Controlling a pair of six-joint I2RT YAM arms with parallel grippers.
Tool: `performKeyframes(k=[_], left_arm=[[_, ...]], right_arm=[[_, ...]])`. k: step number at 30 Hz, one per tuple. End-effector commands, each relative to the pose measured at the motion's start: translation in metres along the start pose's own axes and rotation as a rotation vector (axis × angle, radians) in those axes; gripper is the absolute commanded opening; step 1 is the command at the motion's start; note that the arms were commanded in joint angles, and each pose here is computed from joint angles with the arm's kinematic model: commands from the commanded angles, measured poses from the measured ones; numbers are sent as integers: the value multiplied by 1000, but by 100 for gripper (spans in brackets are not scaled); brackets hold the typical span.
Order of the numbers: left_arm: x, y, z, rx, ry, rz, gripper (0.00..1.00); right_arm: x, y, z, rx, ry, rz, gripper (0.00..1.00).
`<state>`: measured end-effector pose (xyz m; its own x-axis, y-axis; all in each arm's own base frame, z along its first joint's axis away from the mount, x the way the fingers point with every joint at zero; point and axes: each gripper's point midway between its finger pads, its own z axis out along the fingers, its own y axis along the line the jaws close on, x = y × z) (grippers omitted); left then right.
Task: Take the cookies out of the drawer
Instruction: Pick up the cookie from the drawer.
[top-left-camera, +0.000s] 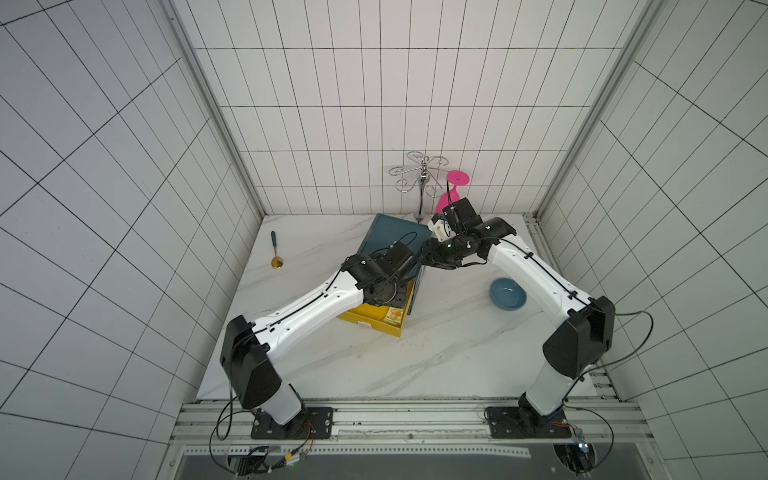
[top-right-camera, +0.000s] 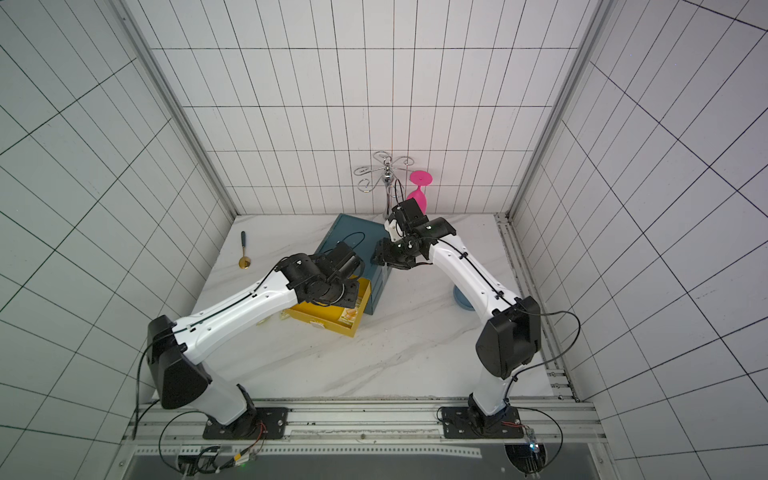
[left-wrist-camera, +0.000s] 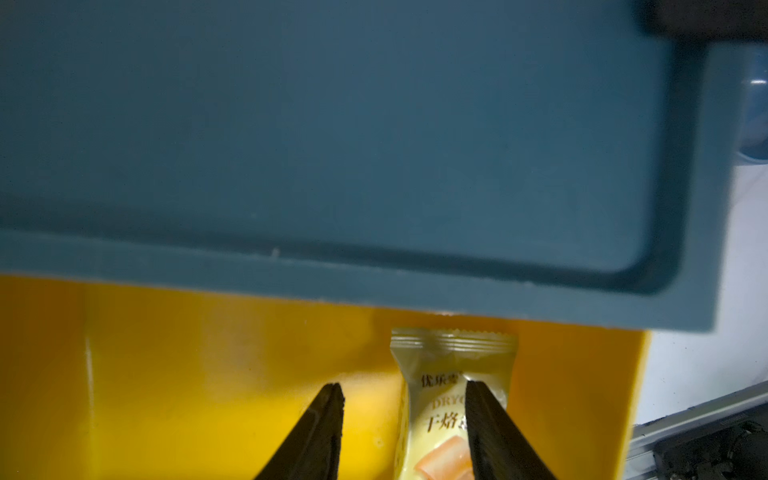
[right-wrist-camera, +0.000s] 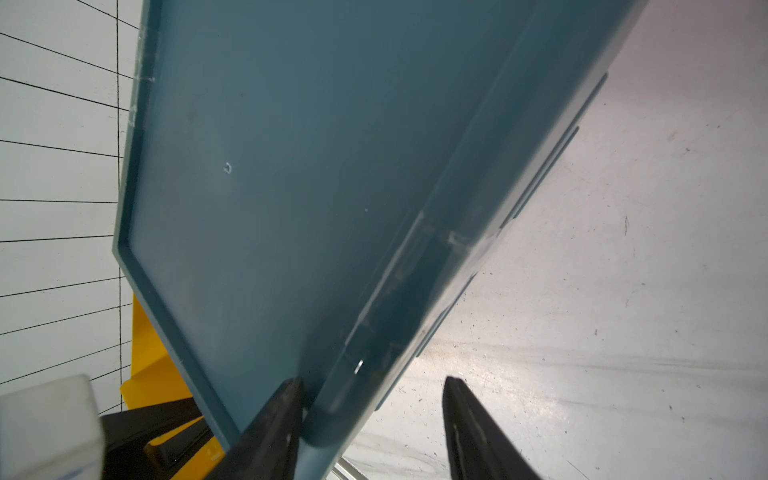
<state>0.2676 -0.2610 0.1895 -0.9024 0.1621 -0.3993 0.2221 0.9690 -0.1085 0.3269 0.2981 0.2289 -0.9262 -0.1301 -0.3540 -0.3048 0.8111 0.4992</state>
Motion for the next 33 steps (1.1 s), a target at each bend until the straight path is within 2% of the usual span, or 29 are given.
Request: performKeyframes(k=[1, 5, 9, 15, 20, 27, 33], left_arm=[[-7, -1, 10, -4, -15, -15, 47], [-4, 2, 17, -25, 7, -12, 42], [-3, 7, 19, -40, 4, -14, 22], [-11, 21, 9, -59, -28, -43, 7], [-23, 43, -14, -68, -88, -86, 2], [-39, 58, -65, -39, -183, -127, 1], [-48, 109, -113, -51, -324, -228, 0]], right_arm=[[11, -29, 12, 87, 64, 47, 56], [11, -29, 11, 89, 59, 44, 56], [10, -30, 10, 93, 54, 44, 56], [8, -29, 8, 92, 47, 43, 56], [7, -28, 6, 95, 39, 41, 56], [4, -28, 6, 94, 37, 40, 55], [2, -29, 5, 97, 33, 42, 55]])
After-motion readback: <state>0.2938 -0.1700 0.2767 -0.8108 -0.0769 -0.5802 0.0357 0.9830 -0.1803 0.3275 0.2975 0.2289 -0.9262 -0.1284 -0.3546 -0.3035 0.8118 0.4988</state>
